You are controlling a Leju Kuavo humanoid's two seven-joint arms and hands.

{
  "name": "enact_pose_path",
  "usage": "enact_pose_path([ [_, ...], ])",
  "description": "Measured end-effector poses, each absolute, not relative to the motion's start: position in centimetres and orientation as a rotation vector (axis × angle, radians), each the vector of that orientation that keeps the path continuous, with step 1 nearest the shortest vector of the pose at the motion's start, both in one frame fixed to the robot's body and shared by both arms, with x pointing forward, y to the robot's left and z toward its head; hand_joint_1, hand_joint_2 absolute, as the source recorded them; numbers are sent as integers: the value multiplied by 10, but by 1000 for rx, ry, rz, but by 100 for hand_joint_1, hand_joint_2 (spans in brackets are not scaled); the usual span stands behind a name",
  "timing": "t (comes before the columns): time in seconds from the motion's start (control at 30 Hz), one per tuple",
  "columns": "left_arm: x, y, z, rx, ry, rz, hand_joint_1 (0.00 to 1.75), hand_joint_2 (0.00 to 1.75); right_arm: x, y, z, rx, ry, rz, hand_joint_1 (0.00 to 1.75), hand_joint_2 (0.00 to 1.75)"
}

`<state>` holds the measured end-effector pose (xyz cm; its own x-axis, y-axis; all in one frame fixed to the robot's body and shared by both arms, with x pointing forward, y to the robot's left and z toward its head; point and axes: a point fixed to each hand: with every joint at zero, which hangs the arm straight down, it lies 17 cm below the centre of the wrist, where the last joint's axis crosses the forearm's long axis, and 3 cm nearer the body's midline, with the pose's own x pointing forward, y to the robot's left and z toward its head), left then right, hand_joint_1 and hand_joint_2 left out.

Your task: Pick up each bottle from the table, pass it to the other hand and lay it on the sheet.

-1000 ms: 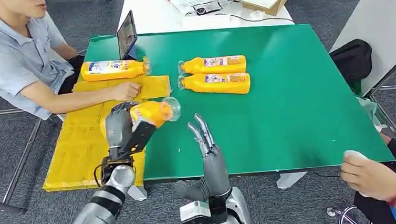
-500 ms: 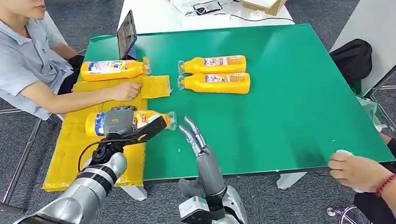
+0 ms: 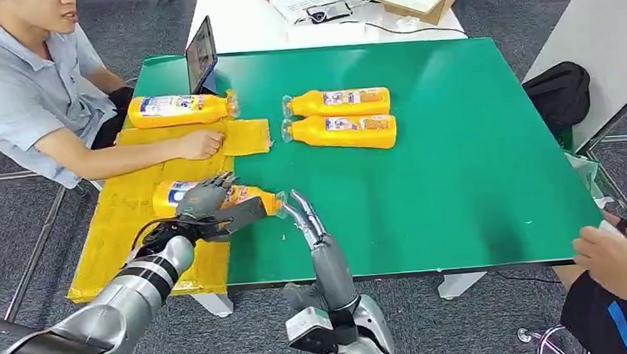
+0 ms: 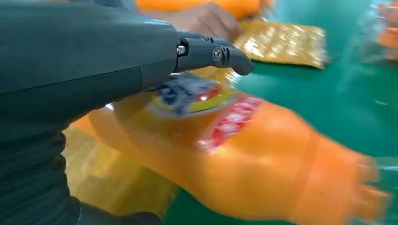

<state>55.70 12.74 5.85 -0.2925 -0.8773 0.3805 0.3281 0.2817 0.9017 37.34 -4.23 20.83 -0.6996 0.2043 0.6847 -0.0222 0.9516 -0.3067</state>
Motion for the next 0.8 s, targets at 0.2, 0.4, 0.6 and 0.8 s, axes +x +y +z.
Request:
enact_pose_path([
  [0.2, 540, 93, 69, 178, -1474, -1172, 0, 175, 377, -43, 206, -113, -2308, 370, 0, 0],
  [0.4, 548, 81, 135, -12, -1743, -831, 0, 175, 376, -45, 204, -138, -2313, 375, 0, 0],
  [0.6, 543, 90, 195, -151, -1920, -408, 0, 175, 372, -46, 203, -197, -2334, 402, 0, 0],
  [0.8, 526, 111, 250, -310, -2019, -82, 0, 175, 368, -50, 195, -237, -2338, 462, 0, 0],
])
